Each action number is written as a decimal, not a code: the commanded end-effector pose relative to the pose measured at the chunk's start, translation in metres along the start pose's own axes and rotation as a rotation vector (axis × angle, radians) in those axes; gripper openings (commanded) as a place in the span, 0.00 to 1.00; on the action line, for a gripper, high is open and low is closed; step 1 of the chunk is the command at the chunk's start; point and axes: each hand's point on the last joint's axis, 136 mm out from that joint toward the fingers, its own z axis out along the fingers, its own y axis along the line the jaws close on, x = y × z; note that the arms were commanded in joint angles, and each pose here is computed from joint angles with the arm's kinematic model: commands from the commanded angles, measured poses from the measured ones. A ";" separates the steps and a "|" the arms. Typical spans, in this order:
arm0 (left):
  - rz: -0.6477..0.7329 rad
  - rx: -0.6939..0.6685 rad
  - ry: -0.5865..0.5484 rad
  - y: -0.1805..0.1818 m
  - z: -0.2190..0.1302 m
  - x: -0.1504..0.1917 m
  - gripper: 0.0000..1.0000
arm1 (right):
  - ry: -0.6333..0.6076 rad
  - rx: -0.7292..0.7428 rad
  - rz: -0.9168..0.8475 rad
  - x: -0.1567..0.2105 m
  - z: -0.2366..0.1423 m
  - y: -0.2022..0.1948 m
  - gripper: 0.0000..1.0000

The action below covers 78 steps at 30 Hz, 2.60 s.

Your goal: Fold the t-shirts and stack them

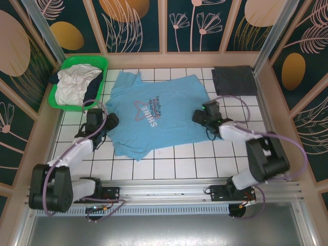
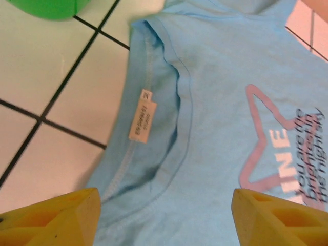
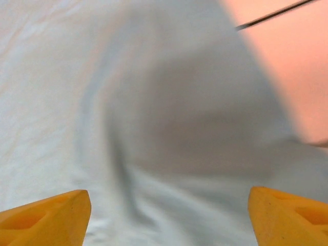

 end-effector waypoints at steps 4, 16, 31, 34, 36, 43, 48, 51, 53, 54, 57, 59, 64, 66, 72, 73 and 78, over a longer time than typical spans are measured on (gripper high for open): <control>-0.022 -0.047 0.167 0.017 -0.010 0.071 0.65 | -0.012 0.183 0.202 0.027 -0.031 -0.090 0.81; -0.108 -0.101 0.192 0.055 -0.030 0.108 0.51 | 0.103 0.239 0.320 0.064 -0.019 -0.117 0.76; -0.049 -0.082 0.174 0.043 -0.029 0.095 0.14 | 0.099 0.154 0.333 0.061 -0.011 -0.102 0.61; -0.043 -0.090 0.175 0.044 -0.027 0.095 0.13 | 0.095 0.151 0.327 0.060 -0.011 -0.102 0.61; -0.041 -0.090 0.186 0.044 -0.024 0.097 0.19 | 0.095 0.145 0.321 0.060 -0.011 -0.101 0.61; -0.029 -0.096 0.196 0.046 -0.019 0.100 0.28 | 0.099 0.129 0.311 0.063 -0.010 -0.099 0.61; -0.022 -0.099 0.194 0.046 -0.016 0.099 0.27 | 0.100 0.120 0.310 0.063 -0.009 -0.098 0.61; -0.011 -0.110 0.191 0.046 -0.014 0.097 0.30 | 0.096 0.118 0.305 0.062 -0.009 -0.098 0.61; -0.004 -0.123 0.184 0.047 -0.012 0.094 0.35 | 0.096 0.116 0.302 0.062 -0.009 -0.097 0.60; -0.001 -0.125 0.182 0.047 -0.011 0.094 0.35 | 0.096 0.114 0.301 0.062 -0.009 -0.097 0.61; -0.003 -0.111 0.190 0.046 -0.007 0.097 0.36 | 0.096 0.106 0.303 0.063 -0.008 -0.096 0.60; 0.002 -0.119 0.194 0.046 -0.005 0.097 0.36 | 0.096 0.106 0.306 0.064 -0.009 -0.097 0.60; 0.019 -0.108 0.186 0.040 -0.005 0.089 0.35 | 0.090 0.105 0.299 0.062 -0.009 -0.097 0.60; 0.025 -0.107 0.180 0.037 -0.007 0.086 0.31 | 0.089 0.106 0.298 0.062 -0.009 -0.097 0.60; 0.020 -0.082 0.162 0.031 -0.015 0.080 0.29 | 0.075 0.100 0.306 0.061 -0.013 -0.097 0.60; 0.022 -0.075 0.166 0.030 -0.016 0.080 0.29 | 0.070 0.098 0.303 0.061 -0.013 -0.097 0.60; 0.028 -0.034 0.220 0.021 -0.017 0.096 0.33 | 0.055 0.096 0.302 0.058 -0.016 -0.098 0.59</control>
